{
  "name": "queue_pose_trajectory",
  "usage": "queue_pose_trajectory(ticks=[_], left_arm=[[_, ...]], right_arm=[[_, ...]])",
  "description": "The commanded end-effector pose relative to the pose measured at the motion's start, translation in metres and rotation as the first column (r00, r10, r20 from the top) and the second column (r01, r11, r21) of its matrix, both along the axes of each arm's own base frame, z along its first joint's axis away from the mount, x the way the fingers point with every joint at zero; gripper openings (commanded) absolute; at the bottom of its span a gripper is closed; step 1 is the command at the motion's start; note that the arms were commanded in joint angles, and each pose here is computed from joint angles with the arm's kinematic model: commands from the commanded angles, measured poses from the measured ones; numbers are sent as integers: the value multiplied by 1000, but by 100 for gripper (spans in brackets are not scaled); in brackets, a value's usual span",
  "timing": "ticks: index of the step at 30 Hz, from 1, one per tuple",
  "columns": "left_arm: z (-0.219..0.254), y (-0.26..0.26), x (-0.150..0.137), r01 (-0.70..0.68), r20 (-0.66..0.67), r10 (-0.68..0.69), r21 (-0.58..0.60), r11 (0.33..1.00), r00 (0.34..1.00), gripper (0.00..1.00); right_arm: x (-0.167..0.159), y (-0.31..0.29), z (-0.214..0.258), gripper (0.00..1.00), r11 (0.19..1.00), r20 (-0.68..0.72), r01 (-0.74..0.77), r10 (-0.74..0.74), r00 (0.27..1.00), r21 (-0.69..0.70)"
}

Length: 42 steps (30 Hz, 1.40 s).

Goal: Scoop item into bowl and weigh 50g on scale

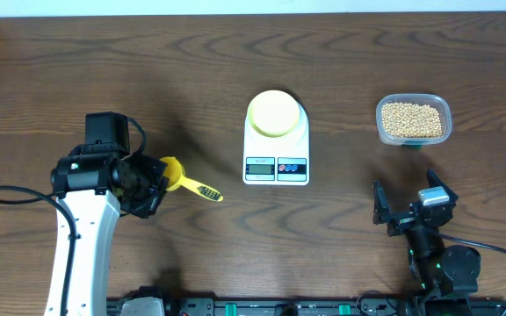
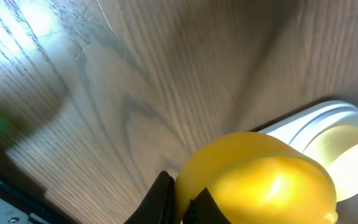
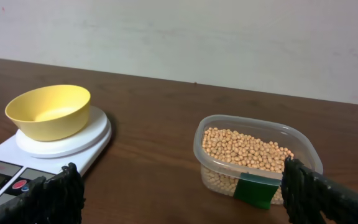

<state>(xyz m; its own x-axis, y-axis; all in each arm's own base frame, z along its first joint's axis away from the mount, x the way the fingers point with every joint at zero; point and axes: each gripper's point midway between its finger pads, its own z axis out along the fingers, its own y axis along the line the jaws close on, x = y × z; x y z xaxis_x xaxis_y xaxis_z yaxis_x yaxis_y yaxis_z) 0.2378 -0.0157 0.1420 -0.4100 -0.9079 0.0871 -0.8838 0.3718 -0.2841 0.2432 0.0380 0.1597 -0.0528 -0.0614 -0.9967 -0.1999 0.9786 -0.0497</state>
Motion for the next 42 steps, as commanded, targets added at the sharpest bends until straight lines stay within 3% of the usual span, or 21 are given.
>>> queue_pose_trajectory(ticks=[1, 15, 18, 21, 24, 27, 32, 35, 39, 42], left_arm=[[4, -2, -1, 50, 13, -50, 1, 999, 999, 7], [1, -4, -15, 50, -47, -50, -8, 999, 998, 7], [1, -4, -15, 50, -46, -50, -8, 999, 998, 7], [1, -4, -15, 50, -46, -50, -8, 999, 998, 7], [1, -4, -15, 50, -46, -50, -8, 999, 998, 7], [1, -4, -15, 50, -46, -50, -8, 999, 998, 7], [1, -4, -15, 49, -46, -49, -7, 999, 998, 7], [1, -4, -15, 49, -46, -49, -7, 999, 998, 7], [1, -4, -15, 49, -46, -49, -7, 999, 998, 7], [1, -4, -15, 49, -46, -49, -7, 999, 998, 7]], right_arm=[[-1, 3, -1, 99, 1000, -1, -13, 13, 1000, 2], [-2, 7, 0, 99, 999, 1, -38, 38, 999, 4], [-4, 17, 1, 99, 990, -17, -88, 91, 996, 112], [-9, 29, 2, 99, 883, -89, -106, 164, 982, 458], [-15, 45, 4, 99, 712, -138, -107, 277, 951, 693], [-22, 57, 5, 99, 595, -163, -97, 368, 916, 798], [-22, 57, 5, 99, 556, -171, -74, 377, 910, 828], [-21, 55, 5, 99, 570, -169, -74, 362, 917, 818], [-19, 53, 6, 99, 689, -134, -140, 328, 935, 712], [-19, 52, 7, 99, 713, -135, -147, 322, 937, 685]])
